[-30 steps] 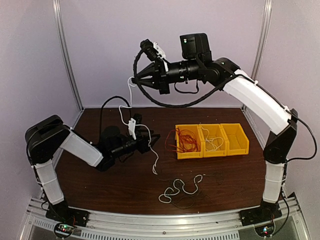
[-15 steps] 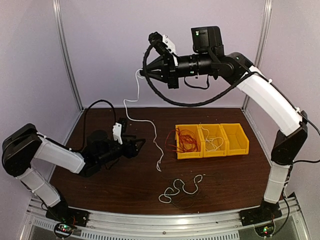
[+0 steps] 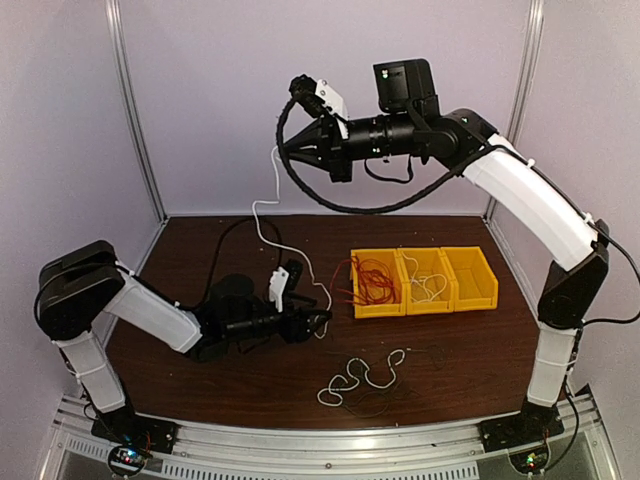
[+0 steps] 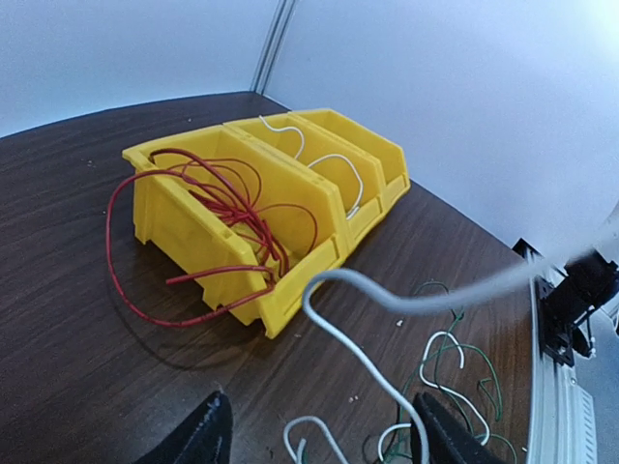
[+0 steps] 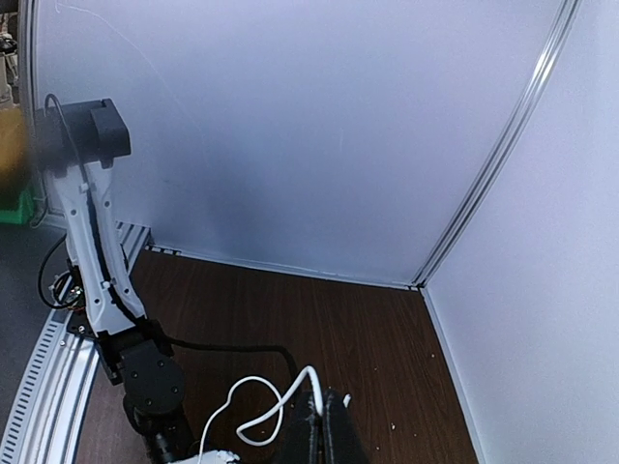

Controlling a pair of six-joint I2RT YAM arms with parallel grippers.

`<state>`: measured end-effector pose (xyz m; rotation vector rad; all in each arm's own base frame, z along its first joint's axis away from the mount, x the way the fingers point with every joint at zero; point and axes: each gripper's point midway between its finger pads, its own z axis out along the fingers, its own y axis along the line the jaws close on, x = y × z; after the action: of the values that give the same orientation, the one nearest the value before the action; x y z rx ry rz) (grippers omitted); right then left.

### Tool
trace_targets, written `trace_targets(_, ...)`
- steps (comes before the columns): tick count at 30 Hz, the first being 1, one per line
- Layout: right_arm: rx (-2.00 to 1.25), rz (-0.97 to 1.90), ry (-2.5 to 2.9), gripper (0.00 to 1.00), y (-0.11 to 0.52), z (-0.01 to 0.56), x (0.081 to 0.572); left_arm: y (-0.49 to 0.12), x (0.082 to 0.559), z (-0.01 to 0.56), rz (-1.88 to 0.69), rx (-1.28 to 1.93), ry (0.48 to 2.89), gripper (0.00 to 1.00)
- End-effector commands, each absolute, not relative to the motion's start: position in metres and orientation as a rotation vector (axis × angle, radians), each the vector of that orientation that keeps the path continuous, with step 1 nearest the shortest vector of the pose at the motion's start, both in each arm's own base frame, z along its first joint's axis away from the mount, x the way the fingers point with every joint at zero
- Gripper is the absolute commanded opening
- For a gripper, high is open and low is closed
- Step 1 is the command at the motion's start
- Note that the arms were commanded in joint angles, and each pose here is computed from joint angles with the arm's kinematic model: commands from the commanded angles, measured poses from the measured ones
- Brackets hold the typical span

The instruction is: Untangle the cables

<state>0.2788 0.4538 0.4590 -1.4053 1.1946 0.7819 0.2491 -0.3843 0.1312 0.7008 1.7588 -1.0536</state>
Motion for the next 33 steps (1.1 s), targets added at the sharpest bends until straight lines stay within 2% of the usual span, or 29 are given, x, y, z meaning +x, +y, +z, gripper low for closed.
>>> trace_targets(1, -1.368, 0.743, 1.176, 0.0, 0.447, 0.472, 0.283, -0.405, 0.282, 0.135, -1.028, 0.615, 1.752, 0.62)
trace_targets(4, -1.365, 0.725, 1.142, 0.0, 0.439, 0.487, 0.278, -0.413, 0.314, 0.107, -0.879, 0.567, 1.868, 0.59)
trace_targets(7, -1.324, 0.69, 1.062, 0.0, 0.415, 0.528, 0.271, -0.407, 0.333, 0.087, -0.784, 0.511, 1.914, 0.57)
trace_targets(10, -1.234, 0.669, 0.988, 0.0, 0.376, 0.578, 0.273, -0.377, 0.358, 0.062, -0.658, 0.344, 2.009, 0.57)
trace_targets(14, -1.164, 0.659, 0.941, 0.0, 0.325, 0.616, 0.272, -0.318, 0.386, 0.032, -0.564, 0.052, 2.126, 0.57)
trace_targets(20, -1.104, 0.622, 0.968, 0.0, 0.281, 0.629, 0.285, -0.269, 0.399, 0.023, -0.564, -0.159, 2.134, 0.56)
trace_targets(28, -1.028, 0.538, 1.032, 0.0, 0.248, 0.63, 0.305, -0.25, 0.412, 0.041, -0.445, -0.147, 2.103, 0.57)
trace_targets(33, -0.892, 0.435, 0.979, 0.0, 0.186, 0.674, 0.309, -0.227, 0.412, 0.027, -0.322, -0.158, 2.15, 0.62)
